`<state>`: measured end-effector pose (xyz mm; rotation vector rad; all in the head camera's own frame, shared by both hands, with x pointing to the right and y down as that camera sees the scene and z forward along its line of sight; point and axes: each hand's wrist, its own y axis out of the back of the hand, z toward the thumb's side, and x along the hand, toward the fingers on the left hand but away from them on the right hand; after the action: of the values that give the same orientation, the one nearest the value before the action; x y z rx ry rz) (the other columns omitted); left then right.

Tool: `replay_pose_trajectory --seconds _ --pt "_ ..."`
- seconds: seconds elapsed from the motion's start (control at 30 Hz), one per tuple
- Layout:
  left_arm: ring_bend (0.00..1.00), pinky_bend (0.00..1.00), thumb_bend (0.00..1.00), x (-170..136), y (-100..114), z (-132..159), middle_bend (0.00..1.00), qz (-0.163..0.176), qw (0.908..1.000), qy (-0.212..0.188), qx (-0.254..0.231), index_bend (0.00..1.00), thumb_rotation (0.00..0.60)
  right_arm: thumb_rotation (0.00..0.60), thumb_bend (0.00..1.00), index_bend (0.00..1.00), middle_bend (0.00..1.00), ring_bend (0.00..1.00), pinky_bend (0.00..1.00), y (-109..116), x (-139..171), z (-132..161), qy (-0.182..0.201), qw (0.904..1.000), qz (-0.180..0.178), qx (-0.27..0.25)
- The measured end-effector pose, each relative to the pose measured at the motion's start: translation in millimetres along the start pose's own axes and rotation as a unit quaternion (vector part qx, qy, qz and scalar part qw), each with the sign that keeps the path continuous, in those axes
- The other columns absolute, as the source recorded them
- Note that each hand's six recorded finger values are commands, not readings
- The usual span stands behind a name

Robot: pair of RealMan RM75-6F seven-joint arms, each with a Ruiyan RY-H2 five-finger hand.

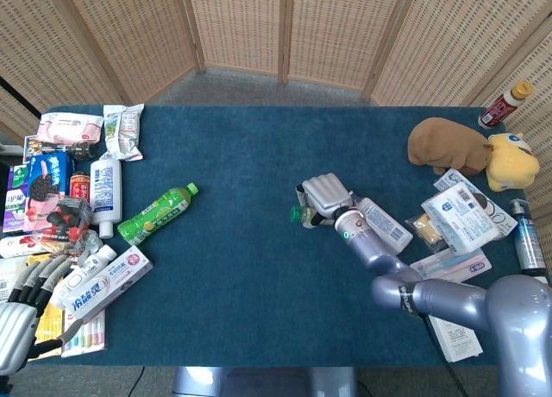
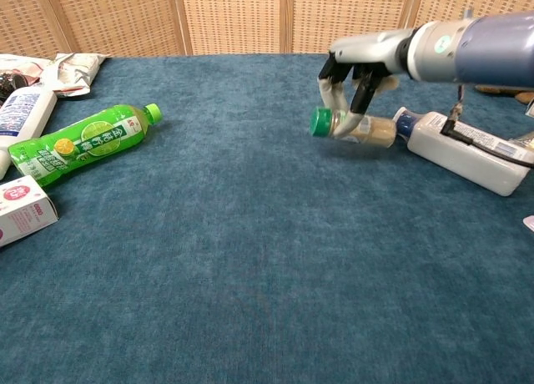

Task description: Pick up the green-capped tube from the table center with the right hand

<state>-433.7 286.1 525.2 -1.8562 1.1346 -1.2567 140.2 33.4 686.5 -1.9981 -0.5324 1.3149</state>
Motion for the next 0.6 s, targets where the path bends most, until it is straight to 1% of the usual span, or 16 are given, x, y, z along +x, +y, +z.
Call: replay_pose_trajectory --seconds 0.2,0.43,0.6 --pt "0.00 0.00 0.30 2 -3 4 0.00 -0.002 1.0000 -0.007 0.002 0.00 0.600 0.600 0.16 0.65 1.00 0.84 0.91 34 30 6 0.013 0.9987 -0.036 -0.035" --pt "0.00 0.00 0.30 4 -3 10 0.00 -0.003 0.9998 -0.018 0.003 0.00 0.600 0.600 0.16 0.65 1.00 0.85 0.91 78 71 12 0.022 0.9938 -0.089 -0.063" --pt "0.00 0.00 0.30 1 -3 10 0.00 -0.002 0.9998 -0.020 0.003 0.00 0.600 0.600 0.16 0.65 1.00 0.85 0.91 94 89 14 0.023 0.9915 -0.108 -0.068"
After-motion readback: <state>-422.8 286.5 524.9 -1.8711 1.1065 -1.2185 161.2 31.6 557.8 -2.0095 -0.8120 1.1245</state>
